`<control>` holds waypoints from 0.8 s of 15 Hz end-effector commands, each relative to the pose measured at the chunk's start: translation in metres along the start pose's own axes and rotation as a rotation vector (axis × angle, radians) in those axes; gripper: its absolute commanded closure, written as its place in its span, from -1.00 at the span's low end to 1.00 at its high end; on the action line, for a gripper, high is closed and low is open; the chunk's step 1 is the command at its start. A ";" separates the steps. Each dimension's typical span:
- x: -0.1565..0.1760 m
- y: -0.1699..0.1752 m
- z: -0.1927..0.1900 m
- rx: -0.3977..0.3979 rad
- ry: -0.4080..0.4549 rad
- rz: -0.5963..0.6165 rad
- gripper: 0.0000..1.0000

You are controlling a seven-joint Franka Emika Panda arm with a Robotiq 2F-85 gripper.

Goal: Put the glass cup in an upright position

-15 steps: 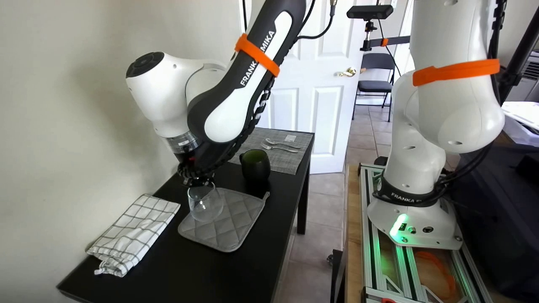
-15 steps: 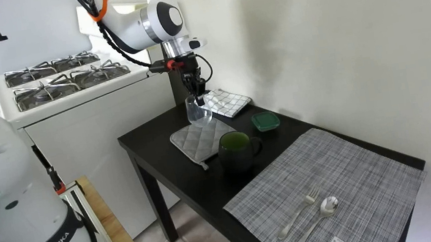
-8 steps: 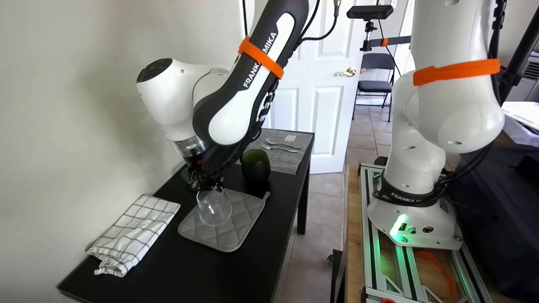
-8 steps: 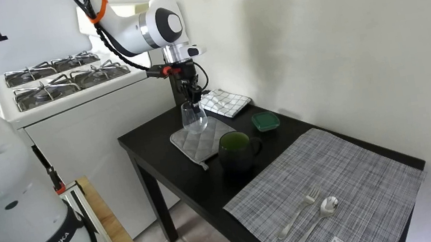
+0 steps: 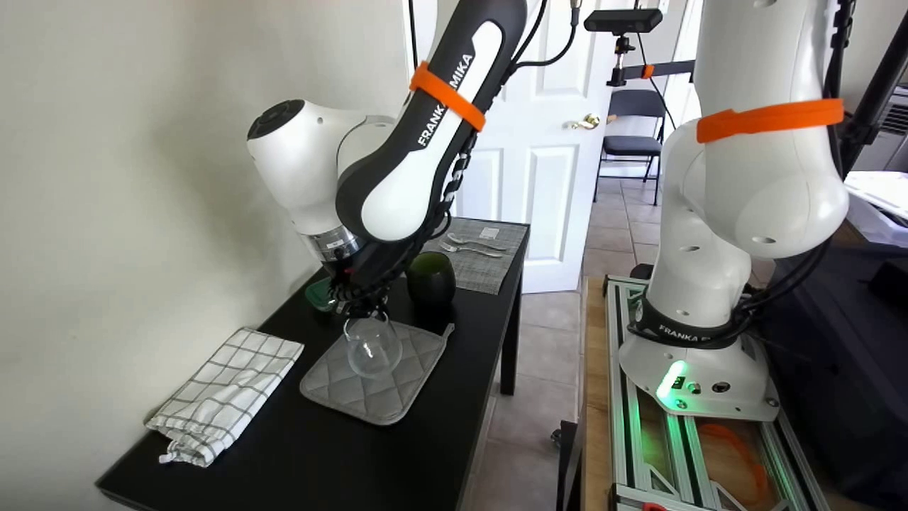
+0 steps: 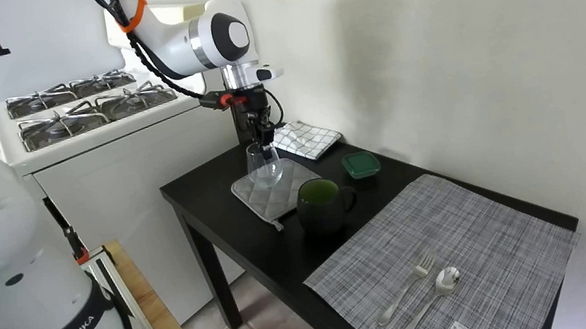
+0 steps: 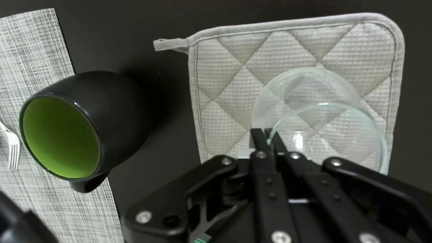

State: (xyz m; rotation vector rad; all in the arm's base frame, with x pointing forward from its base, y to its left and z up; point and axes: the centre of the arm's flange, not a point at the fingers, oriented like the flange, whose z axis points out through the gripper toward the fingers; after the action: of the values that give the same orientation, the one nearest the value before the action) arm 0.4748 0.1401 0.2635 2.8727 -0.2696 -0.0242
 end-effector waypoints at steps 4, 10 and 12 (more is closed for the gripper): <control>-0.011 0.016 0.004 0.032 0.009 0.041 0.98; -0.008 0.018 0.004 0.071 0.061 0.053 0.98; -0.008 0.019 0.006 0.084 0.066 0.057 0.98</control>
State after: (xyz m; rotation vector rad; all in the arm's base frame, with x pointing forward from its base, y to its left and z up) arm 0.4746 0.1270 0.2613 2.9164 -0.3063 0.0487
